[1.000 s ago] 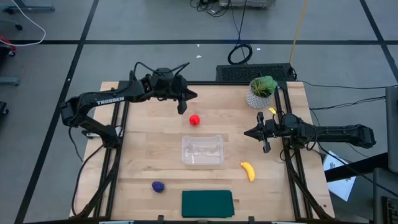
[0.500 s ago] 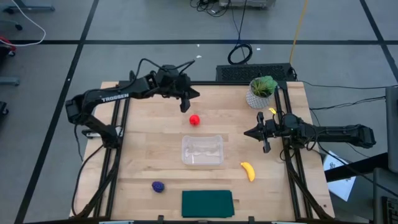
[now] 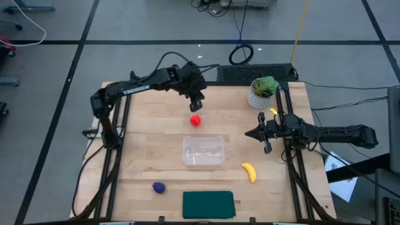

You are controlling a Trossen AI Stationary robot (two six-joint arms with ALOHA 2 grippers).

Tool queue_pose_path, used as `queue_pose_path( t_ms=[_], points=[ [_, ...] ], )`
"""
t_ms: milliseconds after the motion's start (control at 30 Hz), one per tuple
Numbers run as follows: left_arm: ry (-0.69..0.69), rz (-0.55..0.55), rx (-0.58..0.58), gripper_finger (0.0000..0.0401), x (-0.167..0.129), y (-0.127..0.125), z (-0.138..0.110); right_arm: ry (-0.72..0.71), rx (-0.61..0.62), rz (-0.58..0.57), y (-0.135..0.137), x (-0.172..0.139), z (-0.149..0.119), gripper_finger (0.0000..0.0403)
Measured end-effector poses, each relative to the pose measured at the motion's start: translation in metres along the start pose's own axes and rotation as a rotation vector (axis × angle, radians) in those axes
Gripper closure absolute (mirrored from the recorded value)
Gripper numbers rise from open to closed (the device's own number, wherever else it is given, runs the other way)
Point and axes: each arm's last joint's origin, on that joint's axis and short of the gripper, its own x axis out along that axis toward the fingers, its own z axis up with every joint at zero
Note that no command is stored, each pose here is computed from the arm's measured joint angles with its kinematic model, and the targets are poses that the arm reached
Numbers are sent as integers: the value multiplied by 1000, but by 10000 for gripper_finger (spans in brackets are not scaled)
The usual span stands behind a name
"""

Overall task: Pick and placing Produce into tupperware
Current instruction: Put the red apple into the transparent bin

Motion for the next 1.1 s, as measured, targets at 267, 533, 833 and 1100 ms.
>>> queue_pose_path(
  t_ms=[267,533,833,1100],
  points=[
    [115,-1,8,368,8,4,12,7,2,0,0,1,-1,403],
    [232,-19,25,368,16,3,22,5,1,0,0,1,0,403],
    [326,-43,240,368,21,-4,17,6,1,0,0,1,-1,403],
    [287,-163,590,368,23,-6,16,7,2,0,0,1,-1,403]
  ],
)
